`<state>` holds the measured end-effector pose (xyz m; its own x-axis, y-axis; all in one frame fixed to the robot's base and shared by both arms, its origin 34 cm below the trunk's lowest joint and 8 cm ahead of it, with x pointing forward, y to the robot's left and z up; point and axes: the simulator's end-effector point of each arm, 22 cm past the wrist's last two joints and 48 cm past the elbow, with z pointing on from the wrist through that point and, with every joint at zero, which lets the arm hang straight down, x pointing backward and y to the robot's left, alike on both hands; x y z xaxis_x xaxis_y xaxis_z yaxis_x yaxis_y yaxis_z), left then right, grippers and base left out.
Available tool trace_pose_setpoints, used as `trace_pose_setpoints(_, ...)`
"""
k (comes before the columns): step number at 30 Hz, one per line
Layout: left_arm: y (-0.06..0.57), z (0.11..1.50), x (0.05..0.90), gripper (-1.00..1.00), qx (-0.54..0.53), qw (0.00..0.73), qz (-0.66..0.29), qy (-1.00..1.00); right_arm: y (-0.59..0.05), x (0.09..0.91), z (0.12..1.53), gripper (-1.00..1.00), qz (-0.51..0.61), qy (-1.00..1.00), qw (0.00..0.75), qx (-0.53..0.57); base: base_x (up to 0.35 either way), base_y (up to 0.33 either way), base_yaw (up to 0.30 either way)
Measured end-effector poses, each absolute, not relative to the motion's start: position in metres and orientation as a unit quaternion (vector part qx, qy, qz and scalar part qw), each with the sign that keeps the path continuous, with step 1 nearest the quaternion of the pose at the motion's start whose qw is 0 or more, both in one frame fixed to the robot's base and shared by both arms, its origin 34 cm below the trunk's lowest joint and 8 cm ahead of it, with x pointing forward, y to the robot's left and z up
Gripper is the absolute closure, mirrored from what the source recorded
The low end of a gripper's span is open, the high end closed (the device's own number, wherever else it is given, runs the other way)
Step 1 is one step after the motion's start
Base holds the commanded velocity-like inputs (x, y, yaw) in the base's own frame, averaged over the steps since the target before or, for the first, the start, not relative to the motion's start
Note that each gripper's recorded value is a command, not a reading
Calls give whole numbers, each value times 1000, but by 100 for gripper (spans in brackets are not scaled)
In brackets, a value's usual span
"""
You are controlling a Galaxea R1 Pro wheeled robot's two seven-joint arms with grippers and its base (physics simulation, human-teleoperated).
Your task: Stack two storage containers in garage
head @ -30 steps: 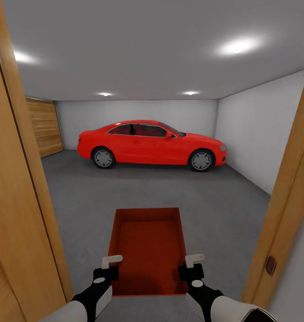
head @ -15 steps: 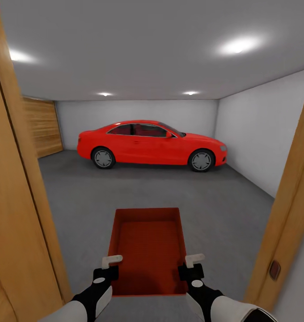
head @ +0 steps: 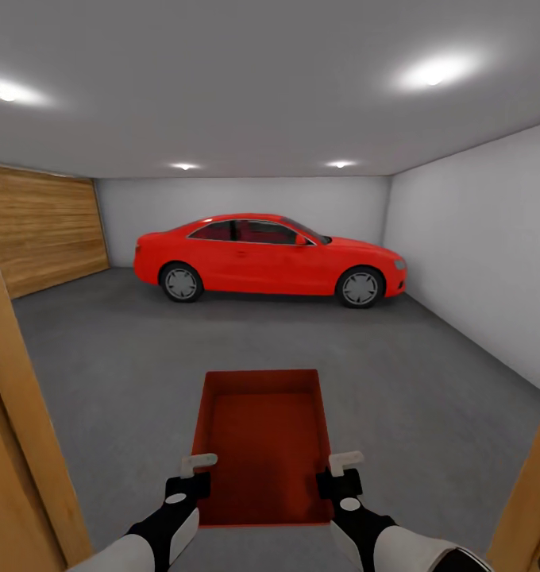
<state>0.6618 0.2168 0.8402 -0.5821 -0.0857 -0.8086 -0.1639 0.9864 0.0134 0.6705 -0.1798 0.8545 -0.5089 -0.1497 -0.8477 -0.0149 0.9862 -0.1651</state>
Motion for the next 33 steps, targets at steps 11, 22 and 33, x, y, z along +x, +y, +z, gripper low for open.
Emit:
trace_pose_setpoints(11,217,840,661,100,-70,451,43,889,-180,670,854,100,-68,866,493,-48,321,0,0)
trace_pose_setpoints(22,216,840,661,100,-70,451,44,889,-180,670,854,100,-68,867,492,-47,321,0,0)
trace_pose_setpoints(33,217,839,661,100,-70,450,44,889,-180,669,853,100,-68,867,492,-47,321,0,0)
